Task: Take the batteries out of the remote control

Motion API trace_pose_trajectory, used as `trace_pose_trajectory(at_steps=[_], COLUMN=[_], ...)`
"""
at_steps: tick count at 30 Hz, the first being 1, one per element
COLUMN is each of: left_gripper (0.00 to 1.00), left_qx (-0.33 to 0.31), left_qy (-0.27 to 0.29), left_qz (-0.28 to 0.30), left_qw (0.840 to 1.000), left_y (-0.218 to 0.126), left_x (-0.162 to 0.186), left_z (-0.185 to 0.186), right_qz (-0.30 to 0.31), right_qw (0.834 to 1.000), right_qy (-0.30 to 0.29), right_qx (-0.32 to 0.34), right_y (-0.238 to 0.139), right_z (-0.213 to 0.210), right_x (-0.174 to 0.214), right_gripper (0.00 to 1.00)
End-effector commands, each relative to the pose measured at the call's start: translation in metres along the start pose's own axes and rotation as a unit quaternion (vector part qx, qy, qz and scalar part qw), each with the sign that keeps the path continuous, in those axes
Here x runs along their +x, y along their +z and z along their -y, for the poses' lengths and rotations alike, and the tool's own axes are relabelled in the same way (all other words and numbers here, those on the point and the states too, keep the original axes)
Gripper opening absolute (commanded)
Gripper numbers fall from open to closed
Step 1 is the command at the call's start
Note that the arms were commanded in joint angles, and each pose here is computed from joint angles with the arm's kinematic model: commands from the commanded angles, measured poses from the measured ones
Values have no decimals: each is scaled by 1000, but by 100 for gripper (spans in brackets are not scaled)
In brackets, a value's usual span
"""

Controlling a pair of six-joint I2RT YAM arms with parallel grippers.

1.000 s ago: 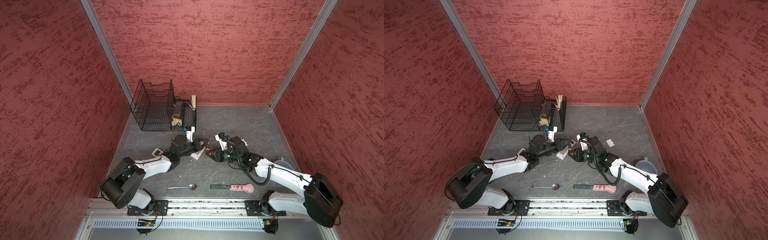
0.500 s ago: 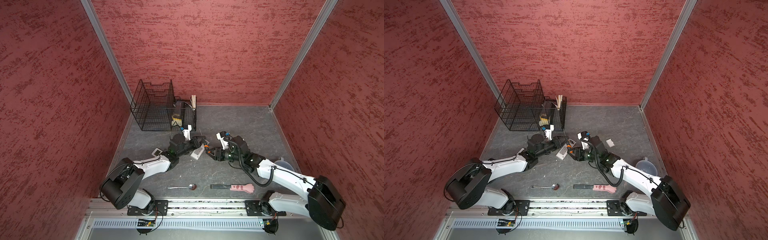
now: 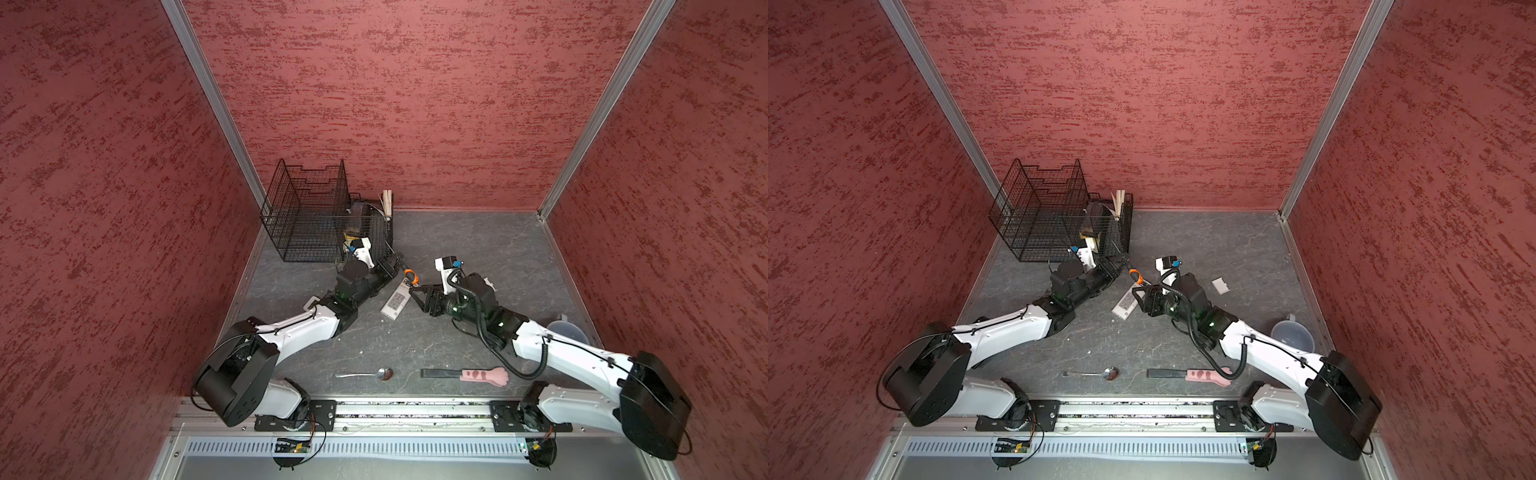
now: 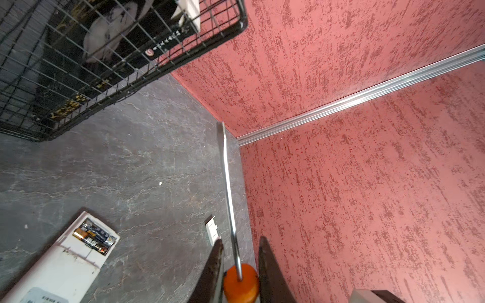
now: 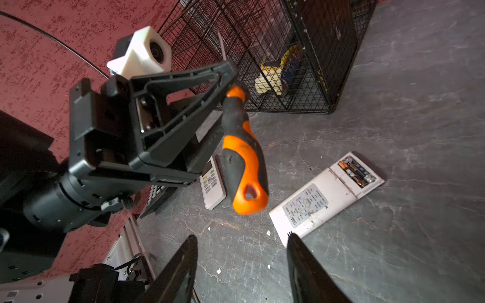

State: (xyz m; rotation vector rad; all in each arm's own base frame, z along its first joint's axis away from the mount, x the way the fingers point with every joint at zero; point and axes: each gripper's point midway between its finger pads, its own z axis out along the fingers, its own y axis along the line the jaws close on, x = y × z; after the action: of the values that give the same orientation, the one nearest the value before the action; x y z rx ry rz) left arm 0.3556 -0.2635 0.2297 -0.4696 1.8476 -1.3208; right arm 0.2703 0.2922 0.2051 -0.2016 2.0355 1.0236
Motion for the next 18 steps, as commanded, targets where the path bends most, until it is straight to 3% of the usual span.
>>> trace_pose_trajectory(at_steps=[1, 12, 18], left_gripper=[0, 0, 0], left_qx=[-24, -64, -67], left_qy=[-6, -1, -1], left_qz=[12, -10, -19], left_qw=[1000, 998, 998], left_y=[-5, -13, -15], left_x=[-9, -6, -4], left_z=[9, 7, 9], right_qz=[72, 83, 74], right_qw=[995, 964, 952], right_qy=[-62, -236, -281], right_qx=[27, 92, 101], right_y=[-4, -6, -2], right_z=[-13, -21, -22], right_x=[-34, -40, -41], right_gripper=[56, 57, 54])
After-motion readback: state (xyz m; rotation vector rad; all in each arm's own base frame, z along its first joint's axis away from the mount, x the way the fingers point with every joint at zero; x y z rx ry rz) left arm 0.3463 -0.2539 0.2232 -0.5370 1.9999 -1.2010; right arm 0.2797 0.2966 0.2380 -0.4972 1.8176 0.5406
